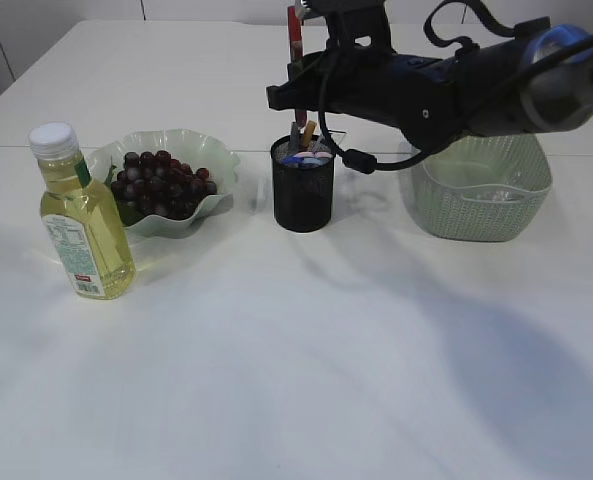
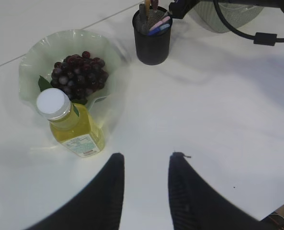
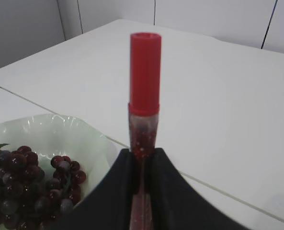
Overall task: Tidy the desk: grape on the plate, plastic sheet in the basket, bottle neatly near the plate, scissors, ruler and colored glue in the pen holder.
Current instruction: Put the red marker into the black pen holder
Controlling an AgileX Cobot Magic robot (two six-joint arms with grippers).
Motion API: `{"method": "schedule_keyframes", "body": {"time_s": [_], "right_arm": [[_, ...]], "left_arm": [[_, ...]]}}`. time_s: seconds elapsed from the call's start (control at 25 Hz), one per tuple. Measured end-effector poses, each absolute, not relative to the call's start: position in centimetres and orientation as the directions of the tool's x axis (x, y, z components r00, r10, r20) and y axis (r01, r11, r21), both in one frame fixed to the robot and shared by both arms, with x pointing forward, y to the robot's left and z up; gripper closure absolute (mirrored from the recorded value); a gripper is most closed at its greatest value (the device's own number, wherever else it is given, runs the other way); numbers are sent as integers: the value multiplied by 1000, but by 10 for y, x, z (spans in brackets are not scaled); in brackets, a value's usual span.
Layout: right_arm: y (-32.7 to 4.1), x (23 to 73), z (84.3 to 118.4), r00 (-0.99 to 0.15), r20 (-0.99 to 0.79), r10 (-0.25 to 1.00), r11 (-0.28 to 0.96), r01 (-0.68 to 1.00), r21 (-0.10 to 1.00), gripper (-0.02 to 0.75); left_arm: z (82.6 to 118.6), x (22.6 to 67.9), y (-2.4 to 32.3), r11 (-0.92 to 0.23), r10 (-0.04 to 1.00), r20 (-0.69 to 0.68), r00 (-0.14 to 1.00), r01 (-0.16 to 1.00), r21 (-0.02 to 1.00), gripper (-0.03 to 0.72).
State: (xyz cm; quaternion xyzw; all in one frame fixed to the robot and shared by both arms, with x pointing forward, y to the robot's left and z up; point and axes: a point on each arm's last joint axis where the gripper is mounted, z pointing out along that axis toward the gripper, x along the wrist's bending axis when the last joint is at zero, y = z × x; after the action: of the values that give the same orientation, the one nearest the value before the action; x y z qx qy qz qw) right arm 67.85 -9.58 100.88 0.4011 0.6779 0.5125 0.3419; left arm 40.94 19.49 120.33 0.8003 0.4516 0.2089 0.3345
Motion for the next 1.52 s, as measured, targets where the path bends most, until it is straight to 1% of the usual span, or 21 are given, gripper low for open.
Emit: {"method": "schedule_keyframes", "body": {"time_s": [0.28,0.72,1.24,1.52], "right_arm": [[-94,683,983,-445,-47,894,167,235,958,636],[-92,686,981,-451,-78,889,169,166,972,636],[-105,693,982,-410,-55,910,136,171,976,636],[-104,694,972,-411,-54,910,144,190,971,636]], "left_arm": [[1203,409,195,-368,863,32,505,583,724,452],[1203,409,195,-368,863,32,505,583,724,452],[1203,409,195,-368,863,32,505,583,724,452],[1203,409,195,-368,863,32,505,583,724,452]]}}
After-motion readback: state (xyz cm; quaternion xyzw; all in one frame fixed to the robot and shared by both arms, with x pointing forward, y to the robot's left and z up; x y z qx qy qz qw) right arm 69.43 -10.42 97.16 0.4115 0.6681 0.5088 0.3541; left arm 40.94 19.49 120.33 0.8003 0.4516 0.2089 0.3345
